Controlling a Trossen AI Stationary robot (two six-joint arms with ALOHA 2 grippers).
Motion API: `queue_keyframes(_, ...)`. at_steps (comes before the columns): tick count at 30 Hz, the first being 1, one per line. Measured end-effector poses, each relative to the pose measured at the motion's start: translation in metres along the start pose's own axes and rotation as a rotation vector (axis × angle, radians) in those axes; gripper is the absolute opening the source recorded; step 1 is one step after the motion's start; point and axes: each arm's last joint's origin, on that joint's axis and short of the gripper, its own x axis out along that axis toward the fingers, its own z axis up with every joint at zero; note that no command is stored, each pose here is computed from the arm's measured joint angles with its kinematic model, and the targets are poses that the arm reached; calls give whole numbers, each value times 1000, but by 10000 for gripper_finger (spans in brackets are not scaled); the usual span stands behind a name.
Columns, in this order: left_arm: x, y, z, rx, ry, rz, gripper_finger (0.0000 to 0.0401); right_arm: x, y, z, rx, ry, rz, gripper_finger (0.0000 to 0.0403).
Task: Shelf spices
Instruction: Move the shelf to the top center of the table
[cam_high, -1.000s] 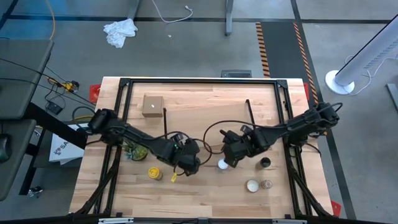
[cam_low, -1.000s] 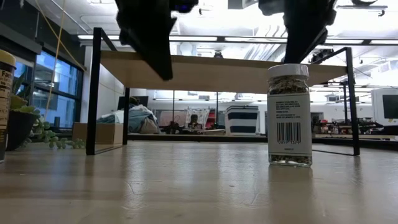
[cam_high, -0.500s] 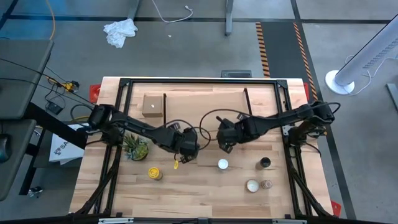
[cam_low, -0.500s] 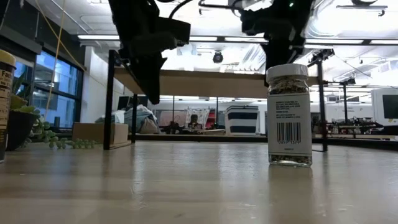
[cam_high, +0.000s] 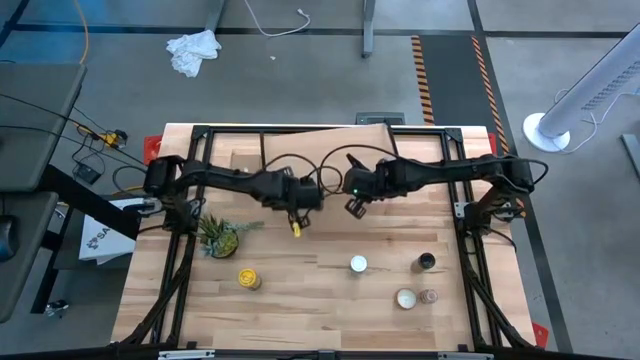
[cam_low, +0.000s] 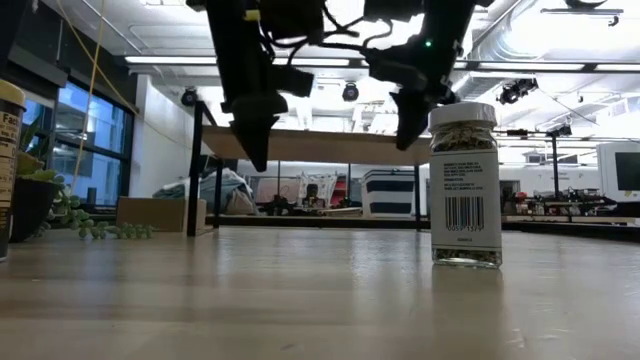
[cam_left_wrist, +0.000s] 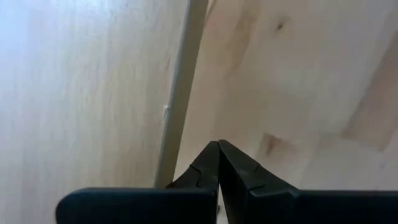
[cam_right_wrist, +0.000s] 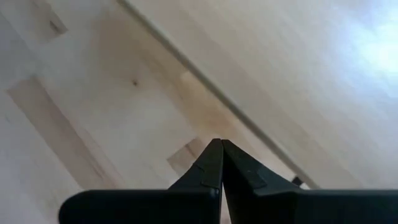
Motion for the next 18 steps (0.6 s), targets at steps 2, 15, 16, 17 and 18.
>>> queue_keyframes(2,2,7,0,7,23,4,0,1,-1,1,7,0,15,0)
queue_keyframes(15,1,41,-5,-72,96,45,0,-8,20,-8,-53,13,129,0)
queue_keyframes(16,-4,43,-5,-80,84,35,0,-11,22,-9,-73,17,152,0)
queue_keyframes(17,-12,44,-6,-86,65,22,0,-15,24,-11,-91,16,175,0)
queue_keyframes(18,-20,45,-8,-89,44,15,0,-20,26,-13,-114,11,198,0)
